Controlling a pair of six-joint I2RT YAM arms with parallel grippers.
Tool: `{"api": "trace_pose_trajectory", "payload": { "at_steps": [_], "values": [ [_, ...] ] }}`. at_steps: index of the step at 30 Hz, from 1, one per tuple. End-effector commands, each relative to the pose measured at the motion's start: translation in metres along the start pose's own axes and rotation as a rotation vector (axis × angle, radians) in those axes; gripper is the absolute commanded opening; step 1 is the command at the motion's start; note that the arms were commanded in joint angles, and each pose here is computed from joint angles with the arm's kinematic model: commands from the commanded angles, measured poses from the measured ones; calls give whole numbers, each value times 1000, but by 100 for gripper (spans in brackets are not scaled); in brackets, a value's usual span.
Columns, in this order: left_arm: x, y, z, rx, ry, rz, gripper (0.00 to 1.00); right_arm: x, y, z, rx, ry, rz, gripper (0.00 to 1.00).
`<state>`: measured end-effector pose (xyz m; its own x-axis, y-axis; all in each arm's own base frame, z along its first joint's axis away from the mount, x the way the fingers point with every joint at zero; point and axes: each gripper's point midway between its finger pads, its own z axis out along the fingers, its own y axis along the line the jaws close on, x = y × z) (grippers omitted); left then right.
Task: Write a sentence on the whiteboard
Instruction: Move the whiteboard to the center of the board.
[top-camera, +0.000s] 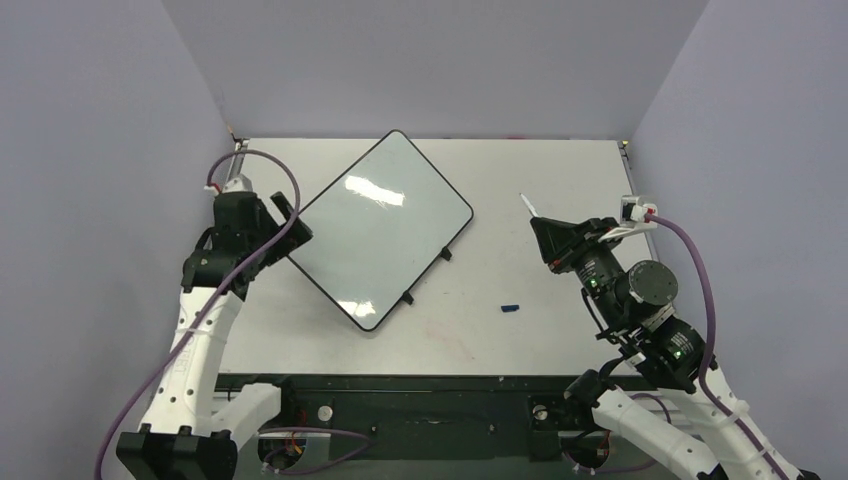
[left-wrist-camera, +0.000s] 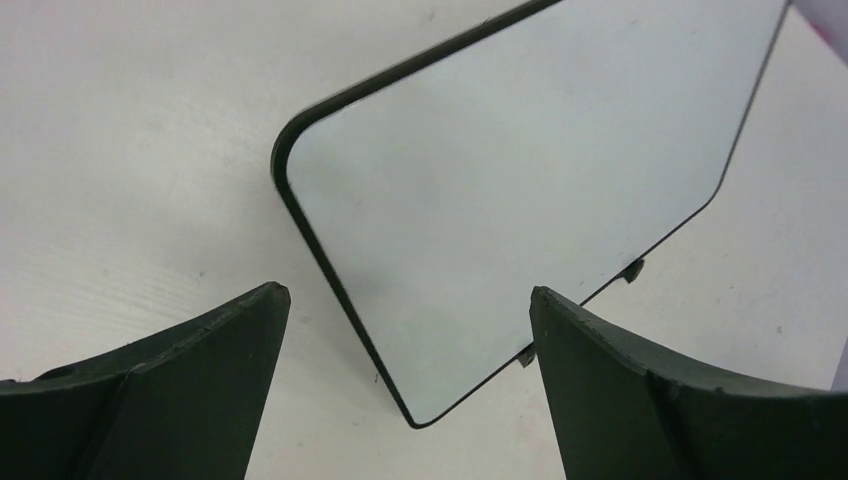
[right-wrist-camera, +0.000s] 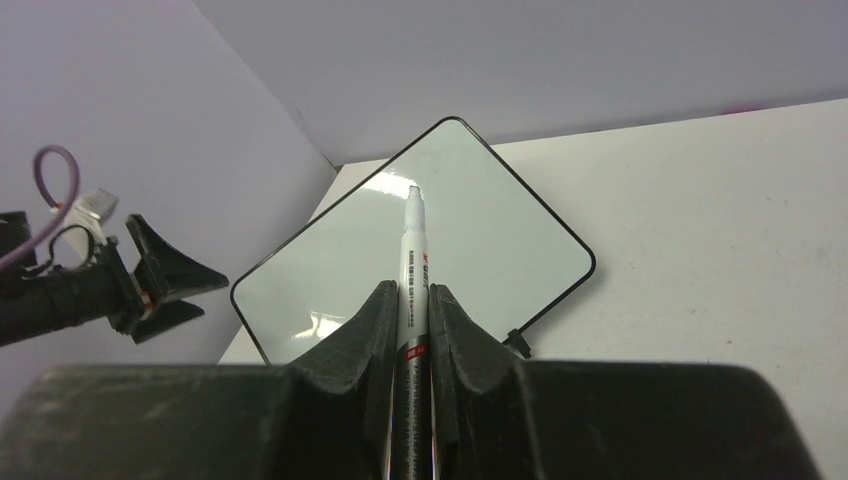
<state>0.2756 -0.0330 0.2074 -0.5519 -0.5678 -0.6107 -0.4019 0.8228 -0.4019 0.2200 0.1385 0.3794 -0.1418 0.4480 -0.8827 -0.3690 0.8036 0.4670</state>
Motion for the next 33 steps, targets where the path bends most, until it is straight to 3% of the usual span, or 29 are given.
{"api": "trace_pose_trajectory", "payload": {
  "at_steps": [1,4,9,15,20,26,33],
  "values": [
    [-49,-30,-18,85,-88,186,90,-1,5,7,-15,-1,6,0],
    [-75,-61,-17,196,-114,245,93,-1,4,8,-12,0,-7,0],
    [-100,-92,13,349,-59,306,93,2,4,14,-7,8,-29,0],
    [-137,-88,70,397,-14,241,89,15,8,24,-37,37,-32,0],
    [-122,-109,120,558,145,225,86,23,9,28,-46,61,-27,0],
    [-103,-126,147,681,289,216,78,29,6,27,-35,81,-33,0],
    [-74,-144,156,746,385,271,60,38,3,29,-26,101,-25,0]
  ]
}}
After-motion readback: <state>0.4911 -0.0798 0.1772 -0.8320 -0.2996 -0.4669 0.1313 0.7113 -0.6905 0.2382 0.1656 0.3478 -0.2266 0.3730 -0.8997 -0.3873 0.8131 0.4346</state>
